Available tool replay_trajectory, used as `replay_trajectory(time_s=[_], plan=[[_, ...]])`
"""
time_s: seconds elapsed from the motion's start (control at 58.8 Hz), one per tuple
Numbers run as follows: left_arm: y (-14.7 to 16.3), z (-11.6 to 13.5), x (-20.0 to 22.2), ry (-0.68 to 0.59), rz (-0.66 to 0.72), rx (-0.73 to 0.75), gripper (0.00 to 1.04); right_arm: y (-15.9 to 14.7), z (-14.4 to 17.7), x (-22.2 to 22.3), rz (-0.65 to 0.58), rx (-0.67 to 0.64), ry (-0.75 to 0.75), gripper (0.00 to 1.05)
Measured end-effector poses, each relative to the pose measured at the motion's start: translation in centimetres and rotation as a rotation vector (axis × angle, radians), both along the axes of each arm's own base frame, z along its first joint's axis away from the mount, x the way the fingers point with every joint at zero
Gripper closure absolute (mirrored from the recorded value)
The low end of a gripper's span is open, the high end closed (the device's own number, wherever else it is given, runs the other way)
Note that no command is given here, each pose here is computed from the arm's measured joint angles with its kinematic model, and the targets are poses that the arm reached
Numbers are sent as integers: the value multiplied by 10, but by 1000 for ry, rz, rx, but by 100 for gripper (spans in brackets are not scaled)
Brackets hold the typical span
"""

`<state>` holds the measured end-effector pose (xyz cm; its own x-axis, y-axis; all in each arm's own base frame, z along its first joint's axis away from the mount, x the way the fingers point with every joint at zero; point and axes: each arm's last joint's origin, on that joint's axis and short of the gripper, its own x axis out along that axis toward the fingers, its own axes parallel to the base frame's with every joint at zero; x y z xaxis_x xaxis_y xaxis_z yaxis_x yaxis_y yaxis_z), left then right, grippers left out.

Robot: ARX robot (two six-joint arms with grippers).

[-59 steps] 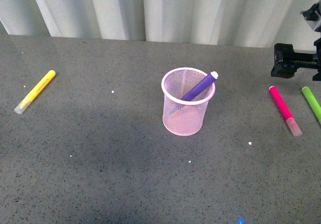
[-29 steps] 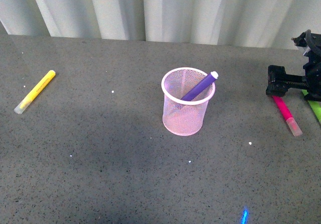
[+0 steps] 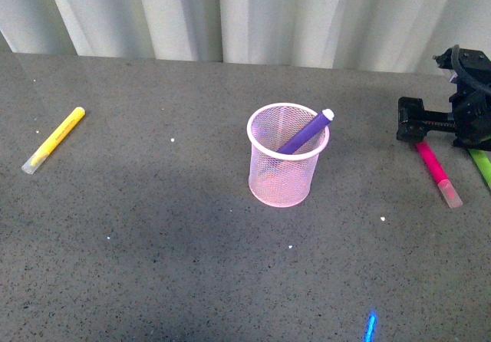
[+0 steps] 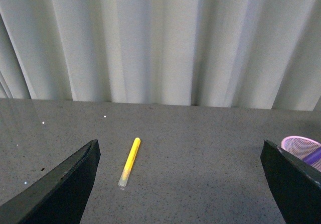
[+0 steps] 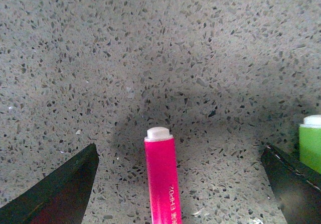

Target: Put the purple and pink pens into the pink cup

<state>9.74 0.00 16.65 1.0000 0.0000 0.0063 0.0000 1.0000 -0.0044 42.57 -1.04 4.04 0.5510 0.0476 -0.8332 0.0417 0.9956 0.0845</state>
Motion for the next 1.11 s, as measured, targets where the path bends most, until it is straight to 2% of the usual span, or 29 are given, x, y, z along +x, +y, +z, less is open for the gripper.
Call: replay_trajectory(time_s=[0.323, 0.867, 0.952, 1.105], plan=[[0, 0, 0, 0, 0, 0, 7, 0, -1, 1, 6, -10, -34, 9], [0, 0, 0, 0, 0, 0, 7, -4, -6, 0, 4, -17, -34, 89], [0, 0, 0, 0, 0, 0, 7, -5, -6, 0, 0, -15, -36, 93], [0, 0, 0, 0, 0, 0, 7, -7, -6, 0, -7, -14, -38, 93]])
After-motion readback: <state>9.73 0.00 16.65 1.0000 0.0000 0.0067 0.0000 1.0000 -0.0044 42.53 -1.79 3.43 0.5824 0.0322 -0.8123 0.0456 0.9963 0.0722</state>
